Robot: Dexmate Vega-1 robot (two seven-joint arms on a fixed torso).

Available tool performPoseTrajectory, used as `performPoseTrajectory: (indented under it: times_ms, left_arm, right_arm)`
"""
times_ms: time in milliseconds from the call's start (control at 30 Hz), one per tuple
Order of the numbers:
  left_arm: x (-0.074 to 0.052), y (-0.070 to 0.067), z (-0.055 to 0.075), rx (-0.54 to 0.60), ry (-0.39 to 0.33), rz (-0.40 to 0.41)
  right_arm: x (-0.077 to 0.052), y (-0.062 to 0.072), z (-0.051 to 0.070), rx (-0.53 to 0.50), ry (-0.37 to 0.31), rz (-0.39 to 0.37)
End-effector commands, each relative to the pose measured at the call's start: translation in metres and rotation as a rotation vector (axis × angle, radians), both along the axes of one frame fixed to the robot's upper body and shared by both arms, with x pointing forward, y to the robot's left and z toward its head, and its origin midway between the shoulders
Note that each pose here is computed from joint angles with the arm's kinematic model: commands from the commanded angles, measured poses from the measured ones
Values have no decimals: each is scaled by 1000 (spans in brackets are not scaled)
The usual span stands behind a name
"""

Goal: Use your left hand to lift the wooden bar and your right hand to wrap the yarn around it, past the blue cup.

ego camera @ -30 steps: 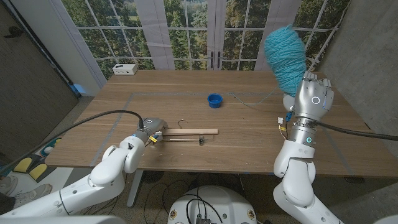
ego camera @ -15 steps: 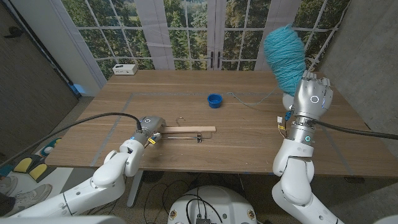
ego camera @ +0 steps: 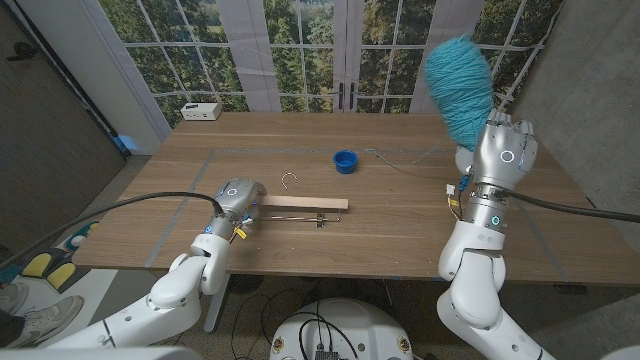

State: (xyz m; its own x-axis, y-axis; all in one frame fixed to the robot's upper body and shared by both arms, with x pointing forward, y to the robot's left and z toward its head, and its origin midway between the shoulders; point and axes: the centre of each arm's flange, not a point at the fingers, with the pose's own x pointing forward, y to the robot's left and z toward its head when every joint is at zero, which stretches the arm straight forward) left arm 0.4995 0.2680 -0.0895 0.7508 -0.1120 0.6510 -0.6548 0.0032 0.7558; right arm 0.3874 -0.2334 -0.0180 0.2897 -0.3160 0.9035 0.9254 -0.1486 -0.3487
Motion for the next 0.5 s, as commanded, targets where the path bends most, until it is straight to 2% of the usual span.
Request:
performPoseTrajectory:
  times_ms: [33, 100, 500]
  left_arm:
    - [-5, -6, 31, 11, -149, -50]
    - [-5, -7, 34, 12, -183, -58]
    - [6, -15, 66, 46, -225, -96]
  right_arm:
    - [0, 9, 22, -63, -11, 14]
    - [2, 12, 26, -73, -14, 18]
    - [20, 36, 64, -161, -5, 77]
